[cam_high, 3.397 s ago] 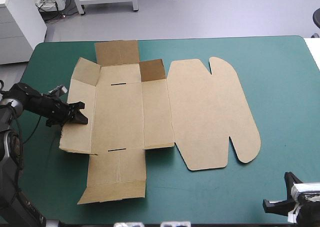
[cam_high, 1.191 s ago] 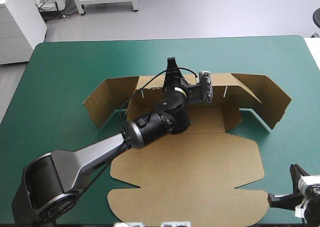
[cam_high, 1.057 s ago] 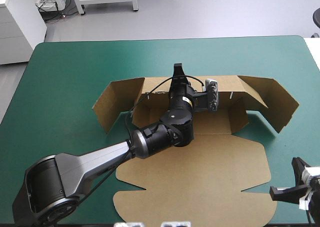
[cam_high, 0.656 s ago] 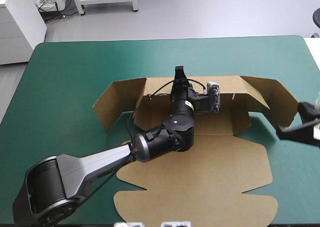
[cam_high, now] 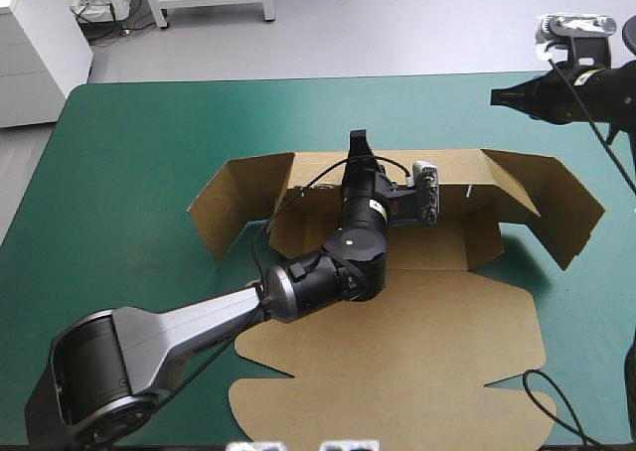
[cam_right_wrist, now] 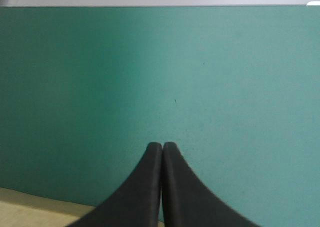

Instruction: Fold the box

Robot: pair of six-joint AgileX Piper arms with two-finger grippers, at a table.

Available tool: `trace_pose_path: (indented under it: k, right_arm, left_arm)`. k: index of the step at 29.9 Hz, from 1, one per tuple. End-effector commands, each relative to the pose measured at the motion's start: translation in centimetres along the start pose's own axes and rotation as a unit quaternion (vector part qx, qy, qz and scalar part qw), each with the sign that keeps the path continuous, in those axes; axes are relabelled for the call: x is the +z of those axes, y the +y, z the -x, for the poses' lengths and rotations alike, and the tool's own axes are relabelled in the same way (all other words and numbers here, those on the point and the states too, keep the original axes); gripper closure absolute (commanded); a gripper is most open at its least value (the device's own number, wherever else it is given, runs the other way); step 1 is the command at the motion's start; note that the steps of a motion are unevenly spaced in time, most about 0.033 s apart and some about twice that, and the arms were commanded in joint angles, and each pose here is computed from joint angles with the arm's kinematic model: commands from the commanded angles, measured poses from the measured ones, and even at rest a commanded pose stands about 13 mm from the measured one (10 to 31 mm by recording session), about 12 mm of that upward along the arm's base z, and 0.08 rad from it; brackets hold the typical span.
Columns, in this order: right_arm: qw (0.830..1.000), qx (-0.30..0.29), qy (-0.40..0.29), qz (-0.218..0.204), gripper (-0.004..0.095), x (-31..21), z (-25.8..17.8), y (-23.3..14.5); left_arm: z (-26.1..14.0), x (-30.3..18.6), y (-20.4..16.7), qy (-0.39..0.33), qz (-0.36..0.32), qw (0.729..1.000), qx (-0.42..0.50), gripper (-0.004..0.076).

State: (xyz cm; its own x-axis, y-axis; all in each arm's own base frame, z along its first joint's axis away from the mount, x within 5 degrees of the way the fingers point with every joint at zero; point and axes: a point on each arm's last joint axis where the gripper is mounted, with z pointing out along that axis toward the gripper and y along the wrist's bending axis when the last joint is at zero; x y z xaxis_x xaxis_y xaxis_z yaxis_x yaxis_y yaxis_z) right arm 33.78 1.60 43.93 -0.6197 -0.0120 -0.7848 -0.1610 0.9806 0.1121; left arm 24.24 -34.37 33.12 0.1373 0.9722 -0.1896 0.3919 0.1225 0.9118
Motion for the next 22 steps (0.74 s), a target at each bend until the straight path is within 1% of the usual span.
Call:
trace_pose_path:
  k: [1,6,11,18,20,22]
  right_arm:
    - [1.0,-0.003,-0.015,0.002,0.0927,0.6,0.8,-0.1]
    - [0.999,-0.001,0.043,0.002,0.0927,2.9,-0.2,-0.6]
    - [0.995,-0.002,0.095,0.009,0.0927,3.2,-1.4,-0.6]
    - [0.987,-0.019,0.157,0.022,0.0927,2.7,-2.5,-0.4]
    - [0.985,-0.023,0.17,0.025,0.0927,2.4,-2.7,-0.3]
    - [0.986,-0.024,0.163,0.026,0.0927,1.8,-2.6,-0.1]
  left_arm:
    - [0.0,-2.2,3.1,-0.029,0.044,0.998,-0.026,0.0734]
    - [-0.1,-2.2,3.1,-0.025,0.044,0.998,-0.026,0.0734]
    - [-0.2,-2.1,3.1,-0.018,0.045,0.998,-0.026,0.0734]
    - [-0.3,-2.1,3.1,-0.01,0.046,0.999,-0.027,0.0734]
    - [-0.5,-2.1,3.1,-0.004,0.047,0.999,-0.027,0.0734]
    - [-0.5,-2.1,3.1,0.0,0.047,0.999,-0.027,0.0734]
